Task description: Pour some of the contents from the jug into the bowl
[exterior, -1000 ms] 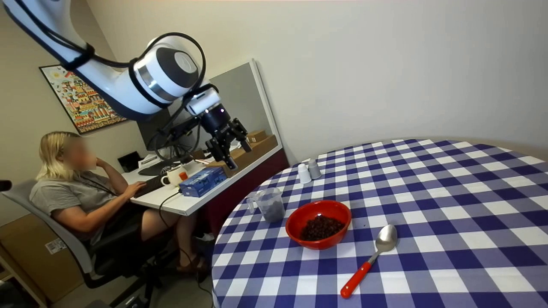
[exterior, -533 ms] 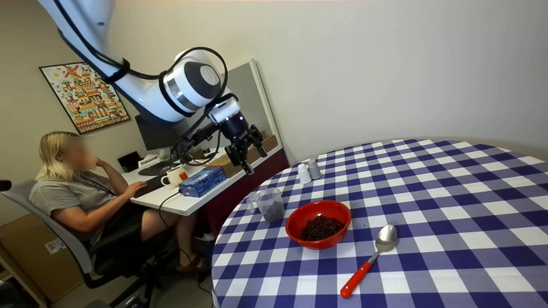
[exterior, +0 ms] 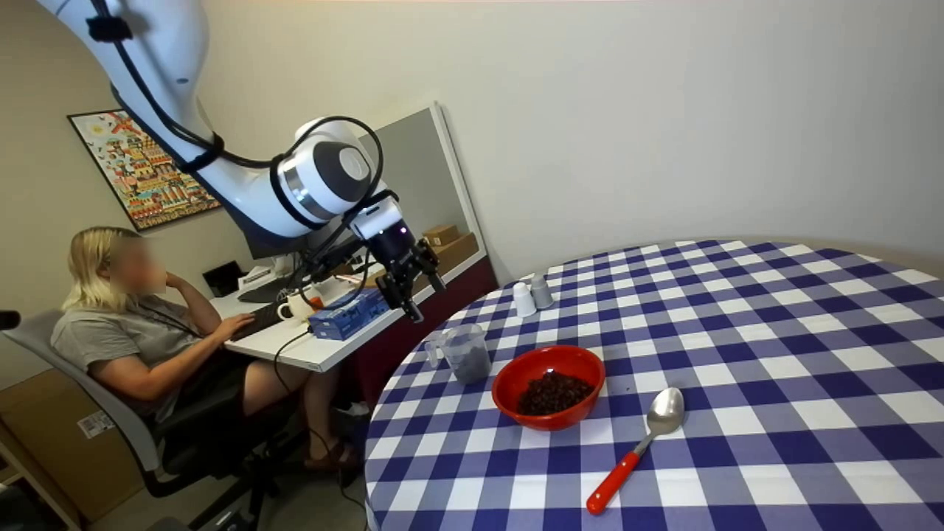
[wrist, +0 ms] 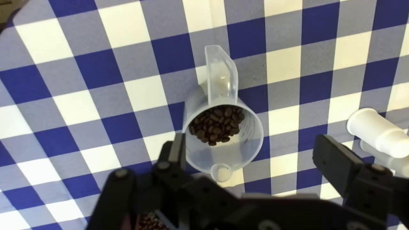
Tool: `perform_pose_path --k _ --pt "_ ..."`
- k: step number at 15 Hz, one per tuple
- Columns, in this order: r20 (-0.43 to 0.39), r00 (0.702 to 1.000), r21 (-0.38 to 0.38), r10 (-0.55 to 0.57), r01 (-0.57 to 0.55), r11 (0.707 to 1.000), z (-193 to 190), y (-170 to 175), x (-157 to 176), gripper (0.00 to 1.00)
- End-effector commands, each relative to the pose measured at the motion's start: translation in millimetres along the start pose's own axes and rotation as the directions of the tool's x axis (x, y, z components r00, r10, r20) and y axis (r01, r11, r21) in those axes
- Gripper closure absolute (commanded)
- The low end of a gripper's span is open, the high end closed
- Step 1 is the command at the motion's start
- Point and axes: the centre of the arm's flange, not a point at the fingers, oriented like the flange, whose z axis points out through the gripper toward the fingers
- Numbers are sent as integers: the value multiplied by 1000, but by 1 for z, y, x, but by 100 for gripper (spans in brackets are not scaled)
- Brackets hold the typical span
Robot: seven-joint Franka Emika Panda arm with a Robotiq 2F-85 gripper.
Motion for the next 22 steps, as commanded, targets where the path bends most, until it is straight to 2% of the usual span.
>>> perform_pose_path --k 1,10,12,14,21,22 --pt "7 1000 25 -11 10 1000 15 2 -12 0" --pt "-5 1000 12 -31 31 999 52 15 -24 2" --pt "-8 999 8 -34 34 999 57 18 -25 27" --pt "-11 999 6 -38 38 999 60 20 -27 37" --pt "-18 999 3 -45 45 999 64 23 -25 91" --pt "-19 999 3 -43 43 999 63 23 -24 92"
